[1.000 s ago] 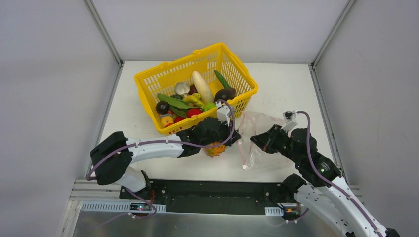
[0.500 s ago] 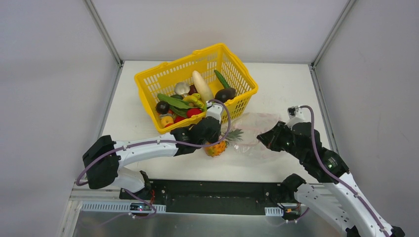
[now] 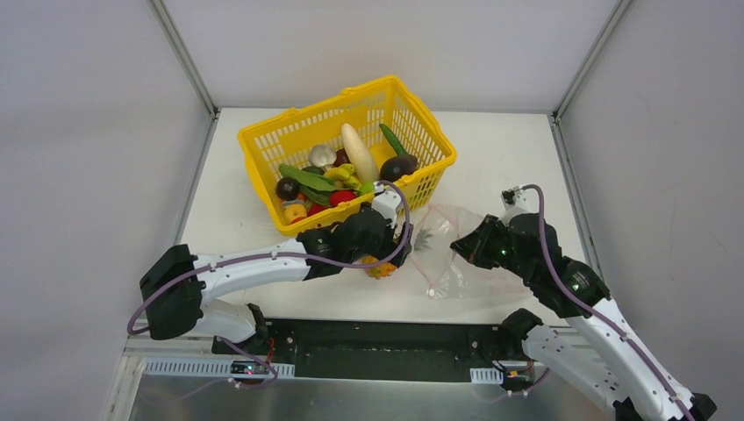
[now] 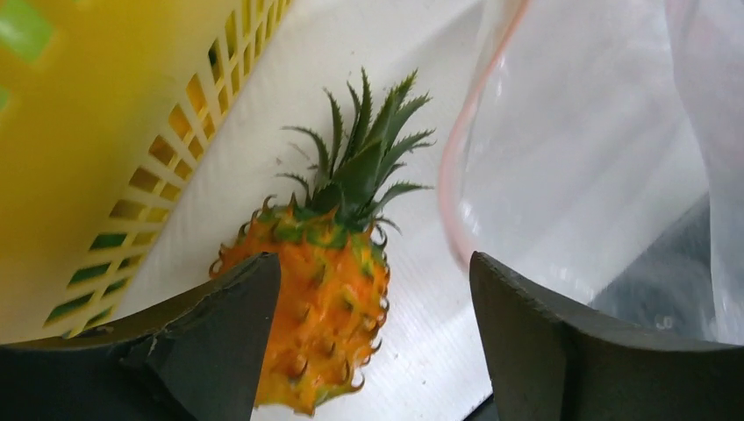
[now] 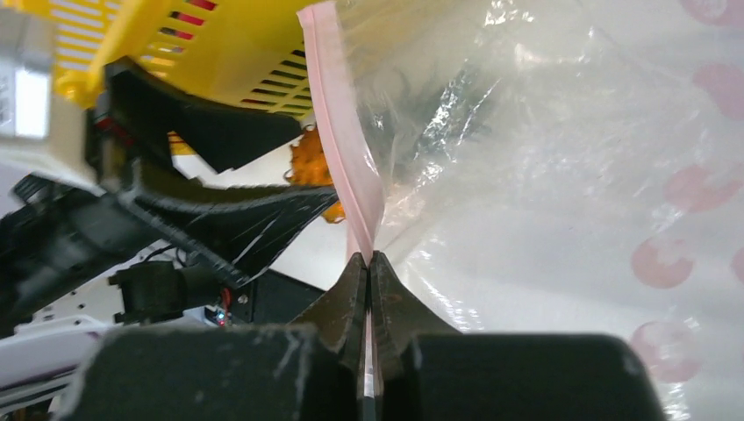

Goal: Place the food in the zip-top bag and seal the zipper
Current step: Pick up the fake fruit from the center of the board, then place the fake fruit in the zipper food storage bag.

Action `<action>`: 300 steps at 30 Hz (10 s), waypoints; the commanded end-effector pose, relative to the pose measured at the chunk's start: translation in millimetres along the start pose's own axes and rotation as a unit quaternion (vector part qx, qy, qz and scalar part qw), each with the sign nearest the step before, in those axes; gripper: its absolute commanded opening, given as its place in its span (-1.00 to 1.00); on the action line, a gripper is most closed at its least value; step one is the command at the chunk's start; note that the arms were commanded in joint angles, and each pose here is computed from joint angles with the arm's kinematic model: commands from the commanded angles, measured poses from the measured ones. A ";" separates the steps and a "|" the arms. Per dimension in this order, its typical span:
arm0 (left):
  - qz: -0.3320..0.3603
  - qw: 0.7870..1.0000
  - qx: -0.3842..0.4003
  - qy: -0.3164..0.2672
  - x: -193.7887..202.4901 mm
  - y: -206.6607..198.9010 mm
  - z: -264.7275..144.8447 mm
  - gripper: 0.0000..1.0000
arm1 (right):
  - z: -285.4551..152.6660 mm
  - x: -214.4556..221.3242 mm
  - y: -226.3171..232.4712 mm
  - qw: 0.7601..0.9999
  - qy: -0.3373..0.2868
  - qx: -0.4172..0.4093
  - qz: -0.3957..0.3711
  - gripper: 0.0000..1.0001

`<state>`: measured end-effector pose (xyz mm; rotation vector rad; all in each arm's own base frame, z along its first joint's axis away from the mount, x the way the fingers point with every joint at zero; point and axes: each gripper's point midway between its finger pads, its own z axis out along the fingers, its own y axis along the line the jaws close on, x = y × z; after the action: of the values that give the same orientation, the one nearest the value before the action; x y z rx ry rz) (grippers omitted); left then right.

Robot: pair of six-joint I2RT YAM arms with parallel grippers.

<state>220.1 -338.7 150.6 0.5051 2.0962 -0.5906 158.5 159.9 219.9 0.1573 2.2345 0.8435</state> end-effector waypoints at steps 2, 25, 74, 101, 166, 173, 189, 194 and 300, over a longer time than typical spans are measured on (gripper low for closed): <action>0.068 0.997 0.028 -0.009 -0.5 10.1 -28.9 0.78 | 9.2 -19.9 -4.5 0.999 -0.044 0.022 -0.005 -1.00; 0.221 0.966 0.029 0.129 78.4 33.7 0.8 0.98 | 12.5 -8.0 -5.2 1.000 -0.029 0.006 -0.004 -1.00; 0.095 0.980 0.174 -0.025 -14.1 -27.7 -122.0 -0.53 | 28.1 -3.5 -17.5 0.999 -0.040 0.017 0.006 -1.00; 0.190 0.971 0.102 0.106 13.6 -39.0 -70.2 -0.56 | 6.2 -3.5 26.7 0.995 -0.017 -0.092 -0.047 -1.00; 0.239 0.962 0.053 0.125 12.5 -38.9 -72.8 -0.53 | 15.4 29.7 49.6 0.976 0.084 -0.171 -0.105 -1.00; 0.247 0.952 0.107 0.149 21.2 -59.4 -79.5 -0.52 | 27.7 30.2 43.6 0.975 0.089 -0.150 -0.137 -1.00; 0.173 0.978 0.083 0.083 -16.6 -56.1 -84.4 -0.51 | 32.6 67.4 43.9 0.967 0.124 -0.150 -0.166 -1.00; 0.092 0.991 0.074 0.055 -24.8 -48.1 -81.7 -0.50 | 35.3 55.4 44.5 0.975 0.076 -0.146 -0.149 -1.00; -0.345 0.912 0.203 -0.092 -76.4 -61.9 -51.8 -0.68 | 16.0 34.9 62.2 0.977 -0.014 -0.211 0.008 -1.00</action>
<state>187.7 -365.8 192.5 -0.0583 2.1551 -1.2695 136.6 231.4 223.5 -0.0989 2.0289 1.2312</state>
